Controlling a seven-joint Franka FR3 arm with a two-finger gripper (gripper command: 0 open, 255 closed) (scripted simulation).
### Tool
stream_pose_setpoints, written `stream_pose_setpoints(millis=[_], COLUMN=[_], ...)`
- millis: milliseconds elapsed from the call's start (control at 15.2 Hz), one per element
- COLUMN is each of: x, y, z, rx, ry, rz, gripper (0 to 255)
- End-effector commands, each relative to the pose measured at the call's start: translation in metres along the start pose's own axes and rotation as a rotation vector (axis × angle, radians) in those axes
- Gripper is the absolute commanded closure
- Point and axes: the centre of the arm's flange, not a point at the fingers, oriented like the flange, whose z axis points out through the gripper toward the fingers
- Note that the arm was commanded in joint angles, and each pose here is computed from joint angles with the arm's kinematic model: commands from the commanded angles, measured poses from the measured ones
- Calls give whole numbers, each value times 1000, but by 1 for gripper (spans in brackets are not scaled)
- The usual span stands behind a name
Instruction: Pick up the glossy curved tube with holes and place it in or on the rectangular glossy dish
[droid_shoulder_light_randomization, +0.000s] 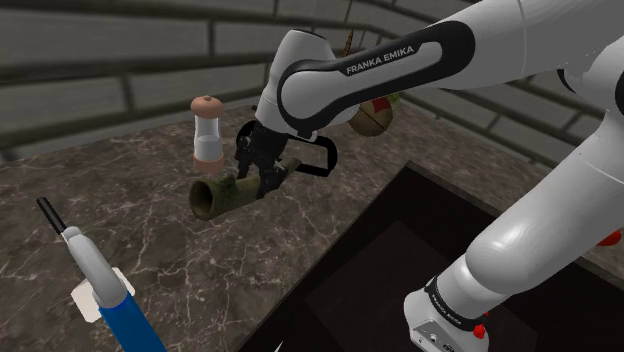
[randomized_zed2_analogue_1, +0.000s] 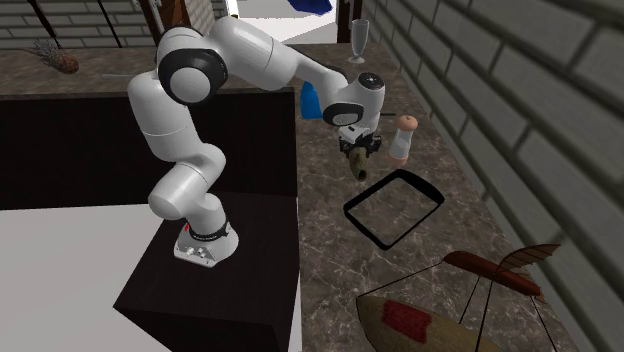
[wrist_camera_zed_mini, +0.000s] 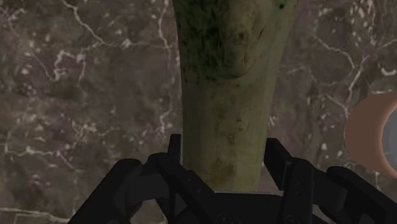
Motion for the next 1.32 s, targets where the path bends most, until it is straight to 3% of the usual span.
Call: stream_pose_setpoints(millis=[0,1254], x=[-1,-26], y=[0,-3], z=[-5,-102], rx=[1,1], ry=[0,0], rz=[0,0], gripper=[255,255])
